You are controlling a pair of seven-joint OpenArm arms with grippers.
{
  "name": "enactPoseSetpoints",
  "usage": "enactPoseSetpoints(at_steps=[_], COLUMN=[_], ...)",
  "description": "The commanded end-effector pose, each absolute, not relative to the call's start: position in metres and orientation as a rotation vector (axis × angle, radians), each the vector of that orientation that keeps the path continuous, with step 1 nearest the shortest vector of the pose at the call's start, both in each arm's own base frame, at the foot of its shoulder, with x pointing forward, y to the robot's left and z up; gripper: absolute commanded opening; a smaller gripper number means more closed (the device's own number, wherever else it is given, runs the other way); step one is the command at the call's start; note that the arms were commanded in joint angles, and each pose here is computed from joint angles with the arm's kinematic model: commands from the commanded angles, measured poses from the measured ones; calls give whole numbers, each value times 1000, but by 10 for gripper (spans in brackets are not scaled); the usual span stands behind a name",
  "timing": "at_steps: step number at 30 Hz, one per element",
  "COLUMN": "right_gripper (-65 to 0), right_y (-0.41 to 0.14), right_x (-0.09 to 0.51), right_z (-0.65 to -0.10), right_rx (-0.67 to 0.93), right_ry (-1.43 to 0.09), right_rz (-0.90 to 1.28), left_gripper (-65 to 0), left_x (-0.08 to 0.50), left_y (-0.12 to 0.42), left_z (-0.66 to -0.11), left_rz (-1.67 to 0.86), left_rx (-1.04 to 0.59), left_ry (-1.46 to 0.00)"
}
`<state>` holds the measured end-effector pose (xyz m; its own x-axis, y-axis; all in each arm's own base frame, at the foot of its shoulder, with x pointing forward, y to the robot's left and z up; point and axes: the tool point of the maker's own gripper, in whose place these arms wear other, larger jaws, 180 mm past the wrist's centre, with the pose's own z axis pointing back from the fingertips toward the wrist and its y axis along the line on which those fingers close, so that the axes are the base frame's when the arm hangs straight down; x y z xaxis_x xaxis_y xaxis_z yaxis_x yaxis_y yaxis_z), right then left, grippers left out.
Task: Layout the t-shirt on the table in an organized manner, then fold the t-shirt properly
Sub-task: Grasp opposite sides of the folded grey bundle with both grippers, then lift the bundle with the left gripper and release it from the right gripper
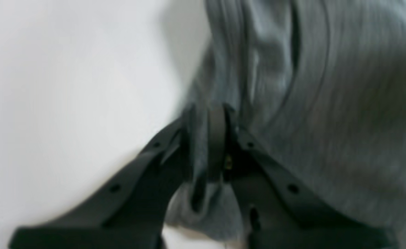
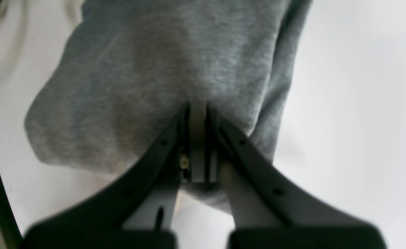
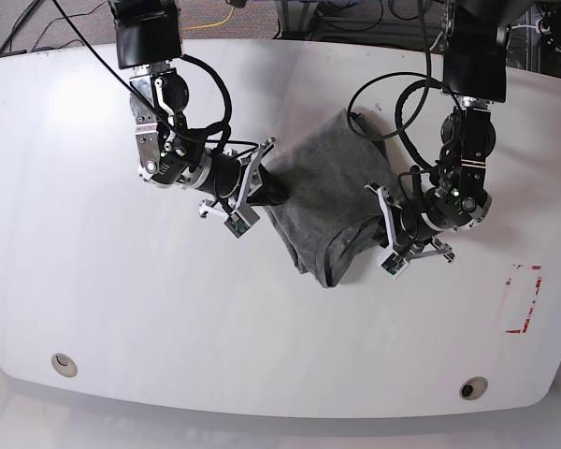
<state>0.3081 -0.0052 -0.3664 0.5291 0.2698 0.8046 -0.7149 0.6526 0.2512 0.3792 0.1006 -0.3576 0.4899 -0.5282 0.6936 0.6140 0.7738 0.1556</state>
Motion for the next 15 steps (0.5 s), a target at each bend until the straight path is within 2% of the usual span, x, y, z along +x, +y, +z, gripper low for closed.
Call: enactPoseSetpoints(at_steps=[1, 9, 15], right_gripper=[-648, -648, -648], right_y=[-2, -7, -5], right_x=[321, 343, 369], right_z=[-331, -299, -308], right_rx=[618, 558, 574], right_ry=[-918, -991, -957], right_rz=[672, 722, 697], left_gripper=[-607, -607, -607], left_x=[401, 404, 380], left_y=[92, 79, 78], left_z=[-312, -272, -301], left_rz=[-691, -689, -683], left_rx=[-116, -113, -138], left_ry=[-946, -1064, -990])
